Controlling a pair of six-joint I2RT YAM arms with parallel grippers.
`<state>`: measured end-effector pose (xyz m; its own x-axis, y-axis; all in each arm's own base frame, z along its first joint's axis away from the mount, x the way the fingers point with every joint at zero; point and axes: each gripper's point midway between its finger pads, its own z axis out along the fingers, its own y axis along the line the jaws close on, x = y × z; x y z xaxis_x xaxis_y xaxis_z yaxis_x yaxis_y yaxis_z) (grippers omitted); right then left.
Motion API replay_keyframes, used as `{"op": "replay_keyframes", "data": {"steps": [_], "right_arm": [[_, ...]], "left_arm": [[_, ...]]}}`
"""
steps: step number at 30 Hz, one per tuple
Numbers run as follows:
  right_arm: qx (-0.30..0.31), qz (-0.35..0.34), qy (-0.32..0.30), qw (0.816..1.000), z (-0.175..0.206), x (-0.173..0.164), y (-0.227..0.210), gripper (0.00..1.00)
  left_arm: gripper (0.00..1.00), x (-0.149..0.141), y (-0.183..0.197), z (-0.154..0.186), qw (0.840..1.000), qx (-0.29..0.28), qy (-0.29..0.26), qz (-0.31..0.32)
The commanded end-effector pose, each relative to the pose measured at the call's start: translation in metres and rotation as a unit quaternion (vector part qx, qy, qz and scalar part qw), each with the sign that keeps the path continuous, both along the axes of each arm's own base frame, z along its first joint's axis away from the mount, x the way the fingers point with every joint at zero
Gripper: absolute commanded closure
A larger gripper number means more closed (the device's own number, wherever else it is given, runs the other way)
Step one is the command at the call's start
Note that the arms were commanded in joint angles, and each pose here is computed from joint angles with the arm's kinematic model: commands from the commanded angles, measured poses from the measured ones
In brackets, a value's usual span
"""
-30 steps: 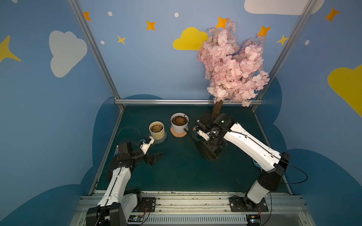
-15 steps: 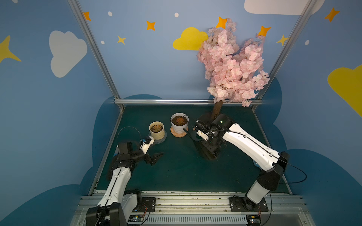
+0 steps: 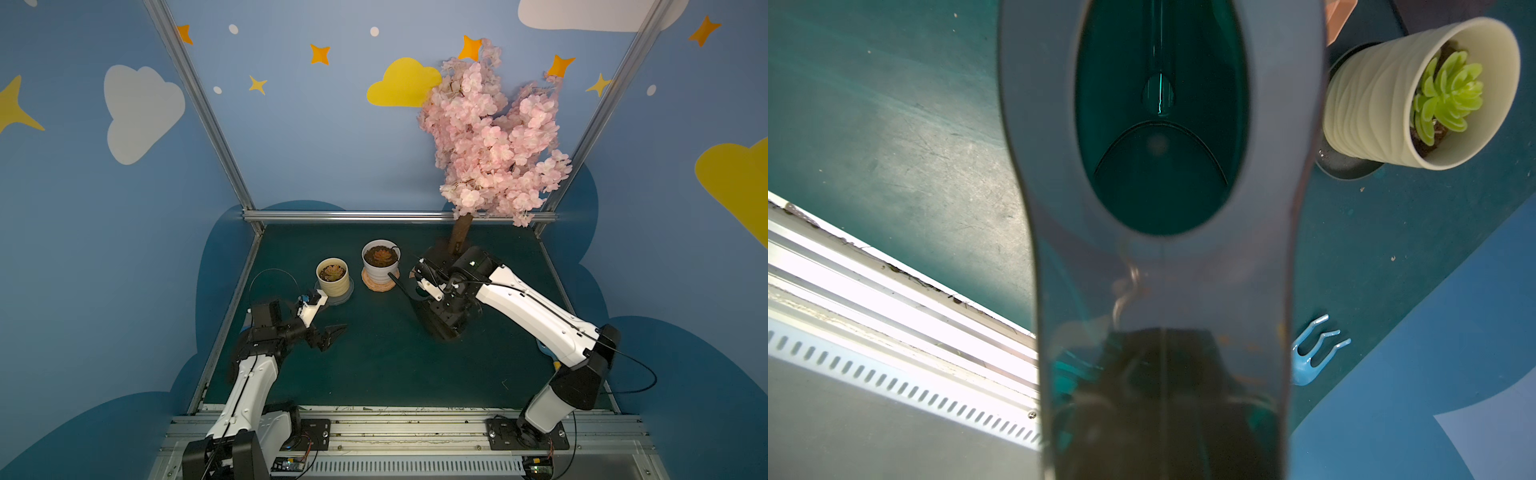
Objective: Water the succulent around the soil edge
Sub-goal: Water the soil of the potted plant with water.
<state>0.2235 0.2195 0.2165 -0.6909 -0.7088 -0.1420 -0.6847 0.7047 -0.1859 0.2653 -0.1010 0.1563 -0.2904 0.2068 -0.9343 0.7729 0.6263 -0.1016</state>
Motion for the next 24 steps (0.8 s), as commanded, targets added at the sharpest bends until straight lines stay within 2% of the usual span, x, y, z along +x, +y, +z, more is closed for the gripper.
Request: {"op": "replay_keyframes", "data": {"steps": [1, 11, 24], "right_arm": [[0.042, 0.002, -0.041, 0.998, 0.016, 0.005, 0.004, 1.0], [0.094, 0.009, -0.071, 0.993, 0.017, 0.004, 0.008, 1.0], [0.17, 0.021, -0.125, 0.977, 0.028, 0.001, 0.009, 1.0]], "left_arm": [[0.0, -0.004, -0.002, -0.003, 1.0, 0.0, 0.004, -0.007], [0.0, -0.004, -0.003, -0.003, 1.0, 0.002, 0.004, -0.007], [0.0, -0.003, -0.003, -0.005, 1.0, 0.003, 0.005, -0.007]]}}
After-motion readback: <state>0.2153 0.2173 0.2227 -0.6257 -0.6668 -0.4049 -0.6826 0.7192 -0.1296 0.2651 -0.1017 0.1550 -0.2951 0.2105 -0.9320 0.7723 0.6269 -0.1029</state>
